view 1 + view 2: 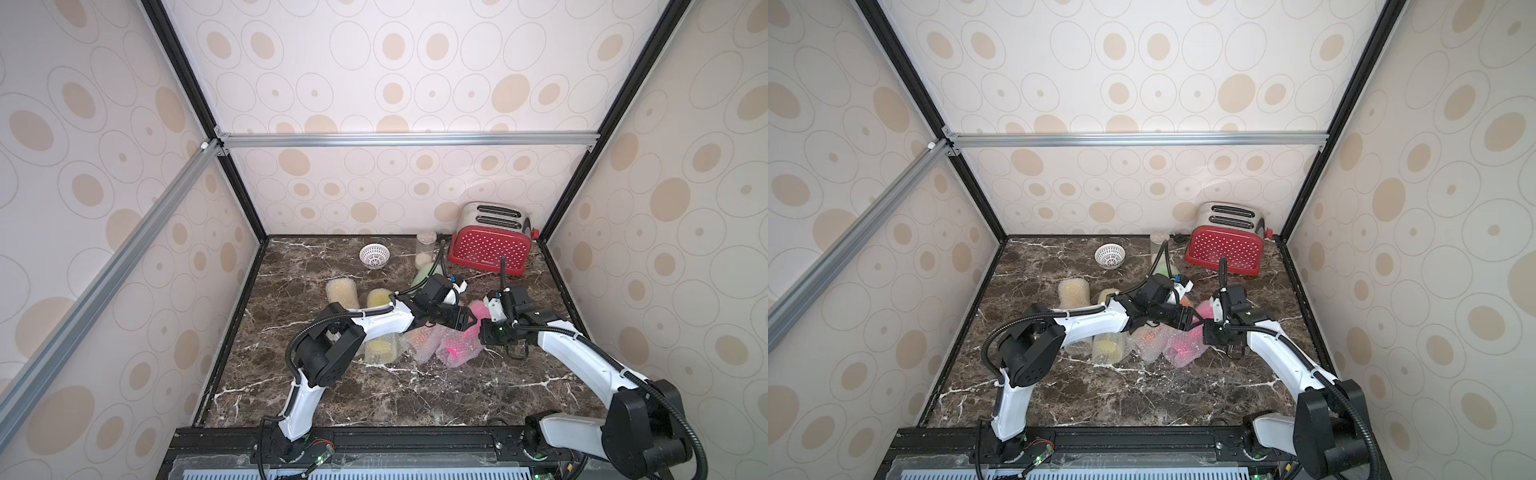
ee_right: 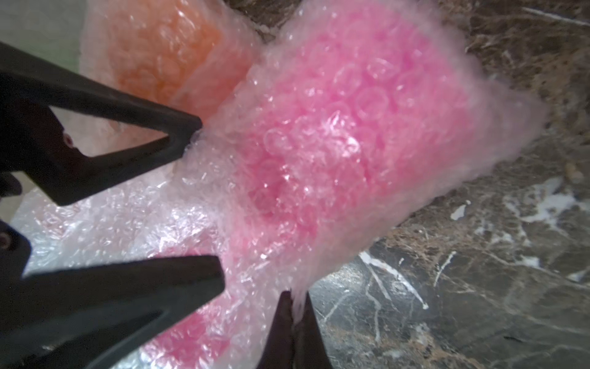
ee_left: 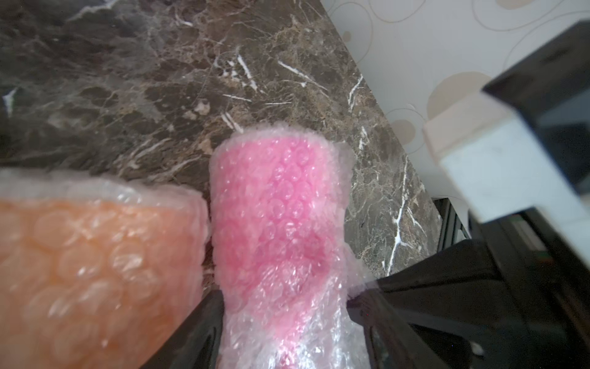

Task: Unpack wine glasses from bubble wrap
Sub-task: Unwrap the bubble wrap at the center of the board.

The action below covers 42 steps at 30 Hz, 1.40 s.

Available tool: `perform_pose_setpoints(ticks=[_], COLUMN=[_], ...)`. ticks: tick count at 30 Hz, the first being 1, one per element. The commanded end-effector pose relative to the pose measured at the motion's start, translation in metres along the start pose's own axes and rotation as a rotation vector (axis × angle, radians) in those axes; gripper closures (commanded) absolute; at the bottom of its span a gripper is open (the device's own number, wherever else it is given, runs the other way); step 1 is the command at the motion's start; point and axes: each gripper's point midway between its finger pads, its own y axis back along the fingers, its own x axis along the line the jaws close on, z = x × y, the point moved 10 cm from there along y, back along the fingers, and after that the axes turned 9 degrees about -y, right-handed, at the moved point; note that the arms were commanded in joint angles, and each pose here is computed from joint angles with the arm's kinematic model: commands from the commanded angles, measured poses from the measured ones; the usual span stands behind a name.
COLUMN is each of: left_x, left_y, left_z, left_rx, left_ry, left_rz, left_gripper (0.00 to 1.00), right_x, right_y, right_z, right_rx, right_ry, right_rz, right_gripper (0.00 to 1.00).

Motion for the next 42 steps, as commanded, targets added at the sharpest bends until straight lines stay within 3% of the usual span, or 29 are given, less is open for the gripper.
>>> perform_pose_setpoints(ticks=[1,9,13,16,23,24,42], left_x=[0.002,0.005,0.003,0.005,0.007,0.007,-0.024], left_y=[-0.007,-0.025,-0.029,-0.033,-0.030,-0.029,-0.014], left_z=[0.001,-0.007,-0.011,-0.015,-0.016,-0.015,0.001], left_rx=[0.045,0.092,0.092,0.101,0.106,0.104,0.026], left_ry=[-0.033,-0.060,-0.056,-0.034,0.013,0.023,0.150], left_rz=[-0.029,-0.021,-0.055,-0.059,-0.010,-0.003,0.018], left_gripper=[0.31,0.31,0.36,0.49,0.92,0.94,1.00], right_x=[-0.005,-0.008,-0.010,-0.010,-0.015,-0.015,-0.016], right_y=[0.003,0.000,0.000,0.000,0.004,0.005,-0.003], right_z=[0.001,0.001,0.001,0.002,0.004,0.004,0.028], right_rx=[0.032,0.038,0.037,0.036,0.015,0.009,-0.100], right_ry=[-0.016,-0.024,-0.034,-0.039,-0.068,-0.080,-0.116], right_rz=[-0.073,-0.100,-0.109,-0.103,-0.163,-0.176,-0.247], right_gripper=[0.98,0.96,0.96,0.92,0.66,0.65,0.60])
